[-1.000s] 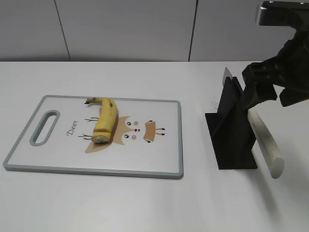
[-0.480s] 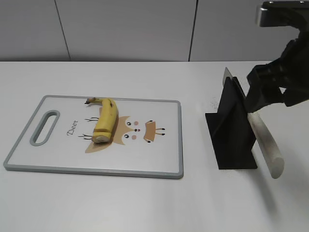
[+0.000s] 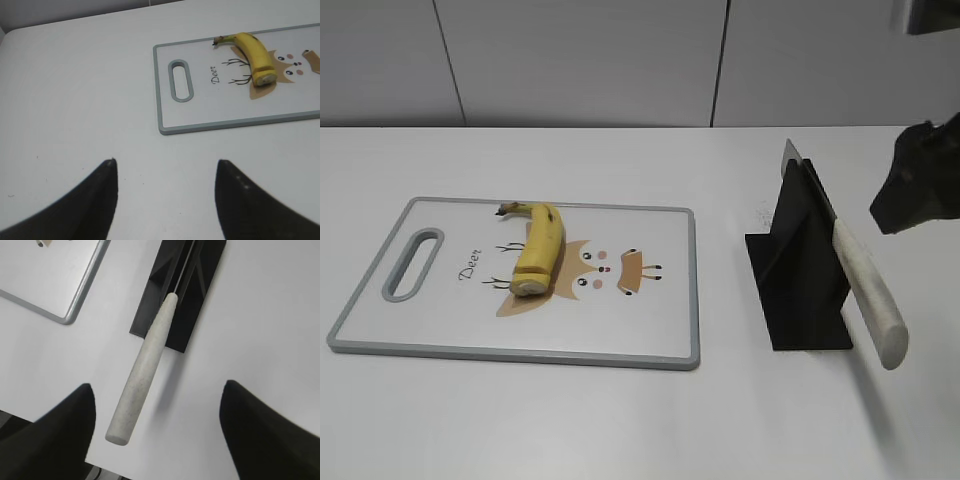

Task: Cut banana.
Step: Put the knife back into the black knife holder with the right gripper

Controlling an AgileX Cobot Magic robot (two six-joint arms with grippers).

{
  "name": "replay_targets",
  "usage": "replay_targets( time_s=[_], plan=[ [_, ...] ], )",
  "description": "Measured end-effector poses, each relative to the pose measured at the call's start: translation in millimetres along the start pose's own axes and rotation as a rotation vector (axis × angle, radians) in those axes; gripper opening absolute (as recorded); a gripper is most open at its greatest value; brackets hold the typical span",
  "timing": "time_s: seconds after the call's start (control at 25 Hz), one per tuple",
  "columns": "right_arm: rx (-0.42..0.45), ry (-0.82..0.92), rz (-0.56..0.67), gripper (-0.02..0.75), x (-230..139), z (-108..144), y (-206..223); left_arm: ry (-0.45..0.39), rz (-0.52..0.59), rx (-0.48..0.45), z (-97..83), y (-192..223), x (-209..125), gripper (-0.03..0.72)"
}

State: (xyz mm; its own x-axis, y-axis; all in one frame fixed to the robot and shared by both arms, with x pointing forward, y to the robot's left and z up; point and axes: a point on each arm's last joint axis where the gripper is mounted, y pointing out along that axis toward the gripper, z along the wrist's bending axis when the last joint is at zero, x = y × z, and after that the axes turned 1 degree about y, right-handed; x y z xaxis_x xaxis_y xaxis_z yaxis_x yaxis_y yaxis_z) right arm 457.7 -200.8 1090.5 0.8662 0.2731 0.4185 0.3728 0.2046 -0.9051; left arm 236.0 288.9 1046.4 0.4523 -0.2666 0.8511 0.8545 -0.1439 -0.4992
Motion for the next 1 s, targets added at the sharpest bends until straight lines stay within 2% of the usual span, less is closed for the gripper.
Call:
replay_targets(
  time_s=[0.32, 0.6, 1.0],
  plan=[
    [0.018, -0.047, -0.076, 0.594, -25.0, 0.6, -40.9, 0.0, 0.0, 0.0, 0.0, 0.0, 0.0, 0.589],
    [0.03, -0.077, -0.222, 0.594, -93.8, -3.4, -81.1, 0.0, 0.0, 0.0, 0.0, 0.0, 0.0, 0.589],
    [0.03, -0.097, -0.407, 0.594, -191.1, -13.4, -69.2, 0.0, 0.0, 0.0, 0.0, 0.0, 0.0, 0.589]
  ],
)
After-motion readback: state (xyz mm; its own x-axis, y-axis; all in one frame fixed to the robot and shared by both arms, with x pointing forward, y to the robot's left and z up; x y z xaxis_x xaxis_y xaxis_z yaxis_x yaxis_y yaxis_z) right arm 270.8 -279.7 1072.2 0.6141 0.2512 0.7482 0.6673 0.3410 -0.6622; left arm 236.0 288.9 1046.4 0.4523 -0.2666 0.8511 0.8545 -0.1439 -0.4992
